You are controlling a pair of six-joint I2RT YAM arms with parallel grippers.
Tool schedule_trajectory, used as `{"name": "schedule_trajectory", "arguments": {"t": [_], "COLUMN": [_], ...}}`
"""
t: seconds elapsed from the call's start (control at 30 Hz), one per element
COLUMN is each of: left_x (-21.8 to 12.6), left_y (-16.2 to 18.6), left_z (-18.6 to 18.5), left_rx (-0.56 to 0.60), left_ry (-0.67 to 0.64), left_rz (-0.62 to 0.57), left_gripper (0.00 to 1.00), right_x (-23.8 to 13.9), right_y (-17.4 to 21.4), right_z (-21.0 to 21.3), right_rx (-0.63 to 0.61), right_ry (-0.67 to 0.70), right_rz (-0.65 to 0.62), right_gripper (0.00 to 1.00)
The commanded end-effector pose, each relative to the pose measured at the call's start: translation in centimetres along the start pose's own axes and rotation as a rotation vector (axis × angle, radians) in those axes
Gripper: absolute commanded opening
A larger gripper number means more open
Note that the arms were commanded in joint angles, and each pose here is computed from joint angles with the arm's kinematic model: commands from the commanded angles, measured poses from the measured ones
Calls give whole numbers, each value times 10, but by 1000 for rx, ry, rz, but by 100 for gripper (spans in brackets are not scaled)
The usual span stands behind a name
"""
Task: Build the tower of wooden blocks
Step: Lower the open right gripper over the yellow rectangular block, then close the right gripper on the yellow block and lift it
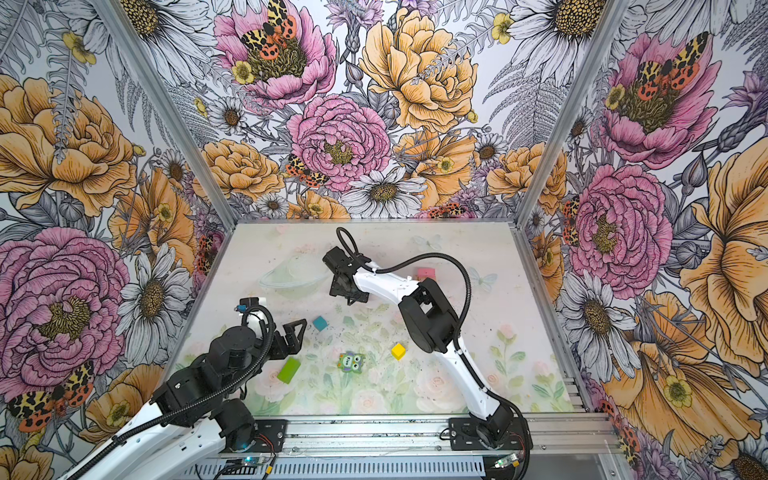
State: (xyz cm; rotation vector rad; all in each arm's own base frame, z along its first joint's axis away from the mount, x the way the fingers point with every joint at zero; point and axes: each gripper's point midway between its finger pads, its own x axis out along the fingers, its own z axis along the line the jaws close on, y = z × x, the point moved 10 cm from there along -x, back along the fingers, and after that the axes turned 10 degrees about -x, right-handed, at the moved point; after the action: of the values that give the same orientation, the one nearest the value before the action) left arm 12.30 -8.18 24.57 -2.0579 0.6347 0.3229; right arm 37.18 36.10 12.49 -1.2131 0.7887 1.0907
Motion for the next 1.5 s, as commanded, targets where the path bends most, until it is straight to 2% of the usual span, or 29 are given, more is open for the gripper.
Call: {"name": "schedule_trajectory", "arguments": {"t": [0.0, 0.2, 0.47, 0.57, 0.67, 0.77, 0.9, 1.17, 1.47], "left_x": [-1, 0, 1, 2, 5, 7, 6, 5, 5], "left_y": [-1, -1, -3, -4, -5, -6, -8, -10, -11], "left_z": [2, 3, 3, 2, 1, -1, -3, -2, -2], "left_rx": [-14, -14, -15, -13, -11, -6, 1, -16, -23], "left_ry": [-13, -21, -40, -50, -65, -75, -80, -81, -83], "left_rz": [-19, -19, -22, -24, -25, -24, -27, -42, -42], "left_gripper": [99, 99, 99, 99, 99, 99, 99, 99, 99], "right_x": [-8, -19, -50, -69, -80, -69, -50, -28, -10], "right_y": [-4, -11, -40, -50, -52, -52, -49, -44, -37], "right_z": [14, 13, -15, -23, -27, -35, -44, -44, -35], "right_rx": [-53, -110, -187, -272, -414, -525, -581, -645, -707], "right_ry": [-94, -143, -242, -268, -262, -211, -192, -145, -159], "right_rz": [3, -1, -49, -86, -88, -48, -1, 21, 46], "right_gripper": [77, 78, 78, 81, 89, 92, 93, 93, 93]}}
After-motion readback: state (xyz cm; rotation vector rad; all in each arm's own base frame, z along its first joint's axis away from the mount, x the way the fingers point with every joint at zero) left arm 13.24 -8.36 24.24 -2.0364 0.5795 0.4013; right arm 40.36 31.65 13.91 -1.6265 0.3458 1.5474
